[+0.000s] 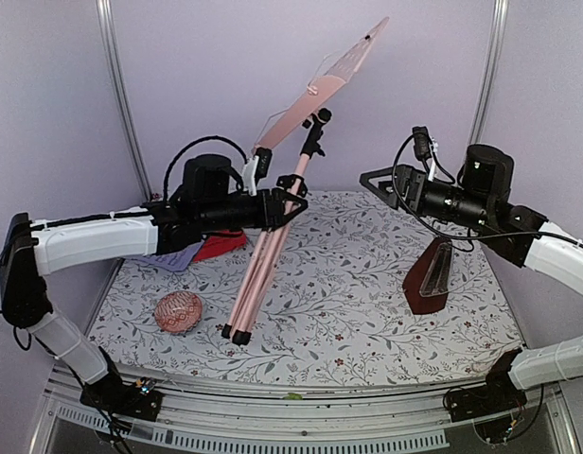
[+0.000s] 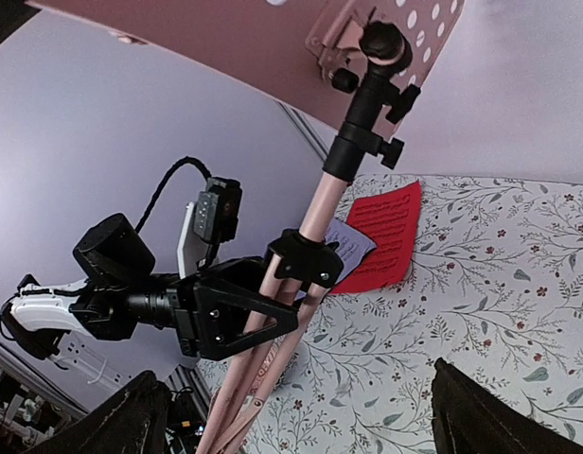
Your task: Set up the instrument practice props
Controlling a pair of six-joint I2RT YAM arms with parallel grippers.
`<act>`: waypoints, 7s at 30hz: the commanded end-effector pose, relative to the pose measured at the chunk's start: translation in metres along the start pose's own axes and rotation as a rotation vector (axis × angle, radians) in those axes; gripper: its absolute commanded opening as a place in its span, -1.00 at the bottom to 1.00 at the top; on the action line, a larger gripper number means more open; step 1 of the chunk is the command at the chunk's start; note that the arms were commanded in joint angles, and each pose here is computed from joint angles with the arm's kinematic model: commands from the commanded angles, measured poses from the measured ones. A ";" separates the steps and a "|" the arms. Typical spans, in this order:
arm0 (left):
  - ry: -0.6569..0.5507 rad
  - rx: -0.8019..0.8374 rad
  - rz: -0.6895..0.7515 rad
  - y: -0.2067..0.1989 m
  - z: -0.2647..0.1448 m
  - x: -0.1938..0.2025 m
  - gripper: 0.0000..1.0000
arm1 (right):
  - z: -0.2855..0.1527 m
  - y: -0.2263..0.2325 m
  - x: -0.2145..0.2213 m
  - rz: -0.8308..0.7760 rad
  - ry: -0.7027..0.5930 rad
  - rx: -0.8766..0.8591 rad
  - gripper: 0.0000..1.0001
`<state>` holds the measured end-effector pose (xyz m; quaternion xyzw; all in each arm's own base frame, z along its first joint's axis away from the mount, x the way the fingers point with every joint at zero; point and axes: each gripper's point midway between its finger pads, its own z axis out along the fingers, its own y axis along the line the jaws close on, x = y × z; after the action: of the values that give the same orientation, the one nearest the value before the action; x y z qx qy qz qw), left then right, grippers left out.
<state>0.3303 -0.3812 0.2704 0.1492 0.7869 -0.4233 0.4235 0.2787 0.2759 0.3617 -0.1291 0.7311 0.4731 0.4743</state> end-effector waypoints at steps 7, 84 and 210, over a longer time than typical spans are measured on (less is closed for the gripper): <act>-0.483 0.715 0.284 -0.167 -0.130 -0.121 -1.00 | 0.039 0.051 -0.034 -0.036 -0.023 -0.296 0.90; -0.295 0.044 0.250 0.003 -0.054 0.017 0.59 | 0.062 0.140 -0.196 -0.485 -0.692 -0.394 -1.00; 0.253 -0.388 0.676 0.117 -0.040 0.146 -1.00 | 0.022 0.120 -0.128 -0.714 -0.437 -0.226 0.51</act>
<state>0.2949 -0.3307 0.1519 0.3674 0.7561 -0.1332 0.5249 0.3012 0.3635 0.4719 -0.3590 0.5369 0.3994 0.6507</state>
